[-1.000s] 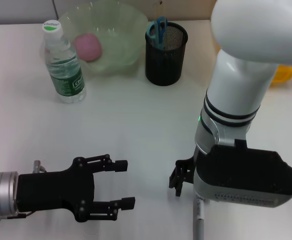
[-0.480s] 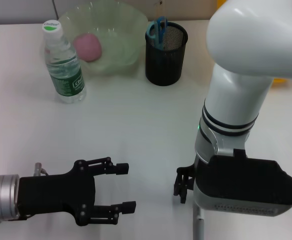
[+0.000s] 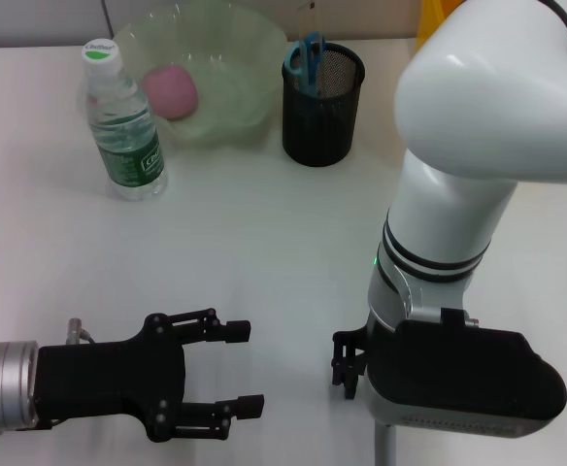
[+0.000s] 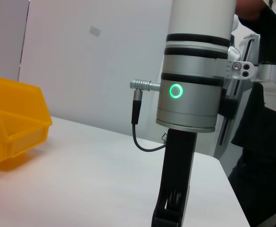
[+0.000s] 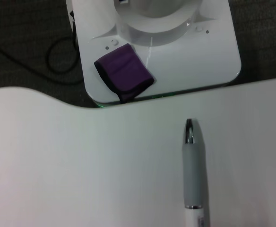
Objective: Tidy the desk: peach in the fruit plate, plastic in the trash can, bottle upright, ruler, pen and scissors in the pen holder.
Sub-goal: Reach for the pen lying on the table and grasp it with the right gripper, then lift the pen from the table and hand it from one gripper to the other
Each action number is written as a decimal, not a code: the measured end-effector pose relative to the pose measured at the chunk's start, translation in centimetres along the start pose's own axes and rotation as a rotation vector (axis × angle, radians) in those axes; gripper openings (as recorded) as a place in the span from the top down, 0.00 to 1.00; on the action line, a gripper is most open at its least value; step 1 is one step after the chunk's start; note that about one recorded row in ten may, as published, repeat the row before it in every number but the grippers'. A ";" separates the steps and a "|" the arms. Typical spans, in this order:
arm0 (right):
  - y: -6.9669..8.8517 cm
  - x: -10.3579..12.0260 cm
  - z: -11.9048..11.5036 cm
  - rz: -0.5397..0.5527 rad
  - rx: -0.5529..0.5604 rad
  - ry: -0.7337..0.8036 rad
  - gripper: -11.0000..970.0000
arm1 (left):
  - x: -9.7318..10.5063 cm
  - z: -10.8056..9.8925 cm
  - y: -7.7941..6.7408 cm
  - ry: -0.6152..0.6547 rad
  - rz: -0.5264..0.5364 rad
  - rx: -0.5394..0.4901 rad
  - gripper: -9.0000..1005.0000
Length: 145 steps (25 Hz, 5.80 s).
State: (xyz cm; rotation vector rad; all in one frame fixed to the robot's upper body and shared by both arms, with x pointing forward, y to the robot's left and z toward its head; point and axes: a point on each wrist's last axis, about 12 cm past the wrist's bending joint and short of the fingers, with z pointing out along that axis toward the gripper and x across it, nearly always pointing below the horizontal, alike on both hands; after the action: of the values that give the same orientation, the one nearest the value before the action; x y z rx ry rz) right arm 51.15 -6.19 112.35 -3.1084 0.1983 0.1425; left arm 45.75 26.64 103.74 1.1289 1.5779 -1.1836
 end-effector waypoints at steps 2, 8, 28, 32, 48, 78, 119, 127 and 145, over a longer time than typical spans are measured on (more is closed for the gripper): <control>0.0 -0.1 0.0 0.002 0.001 -0.001 0.38 | 0.0 0.0 0.0 0.000 0.000 0.000 0.21; 0.0 -0.2 -0.1 0.011 0.005 0.005 0.43 | 0.0 -0.1 0.0 0.001 0.001 0.001 0.21; 0.5 -0.5 0.0 0.001 -0.015 0.014 0.50 | 0.0 0.0 0.0 0.000 -0.004 0.001 0.22; 0.5 -0.6 0.1 -0.003 -0.019 0.015 0.50 | 0.0 0.0 0.0 -0.001 -0.003 0.001 0.22; 0.5 -0.6 0.2 -0.007 -0.022 0.020 0.60 | 0.1 0.0 -0.1 0.005 -0.011 0.010 0.22; 0.6 -0.9 0.3 -0.023 -0.013 0.036 0.73 | 0.1 0.0 -0.2 0.002 -0.017 0.017 0.22; 5.1 3.1 -5.7 0.474 0.249 -0.127 0.86 | -0.7 -1.0 0.1 -0.011 -0.022 0.025 0.22; 7.6 4.1 -6.3 0.724 0.337 -0.310 0.85 | -0.8 -1.0 0.3 -0.021 0.011 0.012 0.22; 13.7 6.1 -4.3 1.079 0.593 -0.657 0.85 | -0.7 -2.8 -0.6 -0.110 0.001 -0.051 0.22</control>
State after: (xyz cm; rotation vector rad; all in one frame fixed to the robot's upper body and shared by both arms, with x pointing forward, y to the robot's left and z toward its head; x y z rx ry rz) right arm 55.80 -20.68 115.85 -1.9202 1.4837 0.8730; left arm 45.02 29.19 105.09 1.0147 1.5149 -1.1780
